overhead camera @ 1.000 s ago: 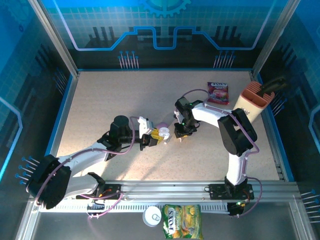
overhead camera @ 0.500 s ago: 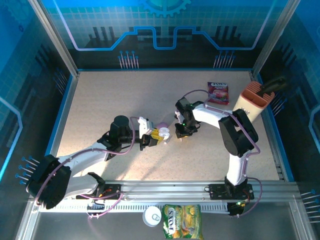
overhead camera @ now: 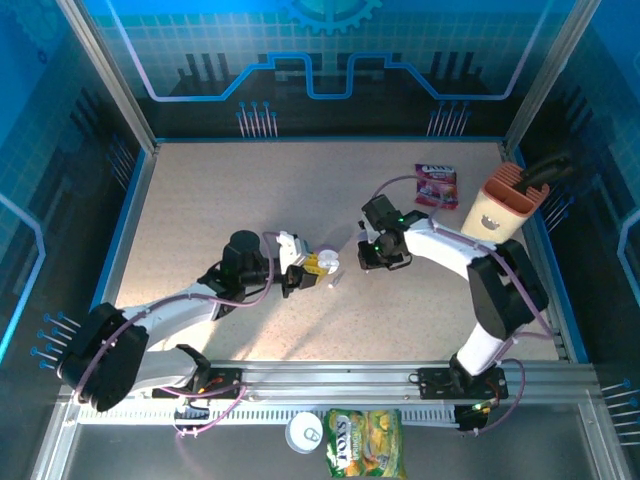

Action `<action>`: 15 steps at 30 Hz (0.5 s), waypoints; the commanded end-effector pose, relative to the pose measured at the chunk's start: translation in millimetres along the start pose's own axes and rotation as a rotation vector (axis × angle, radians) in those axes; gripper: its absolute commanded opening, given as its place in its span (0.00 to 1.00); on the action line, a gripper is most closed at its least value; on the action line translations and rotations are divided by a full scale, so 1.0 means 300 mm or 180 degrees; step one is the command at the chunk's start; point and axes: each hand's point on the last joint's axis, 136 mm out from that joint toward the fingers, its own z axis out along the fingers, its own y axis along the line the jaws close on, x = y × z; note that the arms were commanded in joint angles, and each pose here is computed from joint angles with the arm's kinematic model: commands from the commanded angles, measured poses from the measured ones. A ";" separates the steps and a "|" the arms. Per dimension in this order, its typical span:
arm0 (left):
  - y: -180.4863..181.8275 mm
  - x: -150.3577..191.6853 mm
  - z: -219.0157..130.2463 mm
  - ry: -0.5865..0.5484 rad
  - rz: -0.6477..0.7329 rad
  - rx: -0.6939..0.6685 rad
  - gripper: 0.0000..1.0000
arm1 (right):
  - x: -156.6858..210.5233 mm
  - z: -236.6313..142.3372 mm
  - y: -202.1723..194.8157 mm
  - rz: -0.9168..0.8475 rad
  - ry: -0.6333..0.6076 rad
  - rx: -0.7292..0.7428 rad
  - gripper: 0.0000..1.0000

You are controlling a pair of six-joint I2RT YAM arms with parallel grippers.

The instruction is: Insert wireless bluetooth earbuds into charging case

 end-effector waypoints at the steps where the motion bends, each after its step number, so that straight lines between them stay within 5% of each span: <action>1: 0.012 -0.021 0.012 -0.0114 0.0031 -0.0038 0.18 | -0.088 -0.093 0.006 -0.0002 -0.0571 -0.0054 0.19; 15: 0.056 -0.054 0.049 -0.0134 -0.0001 -0.0081 0.17 | -0.161 -0.442 0.134 -0.0699 -0.2158 -0.0484 0.17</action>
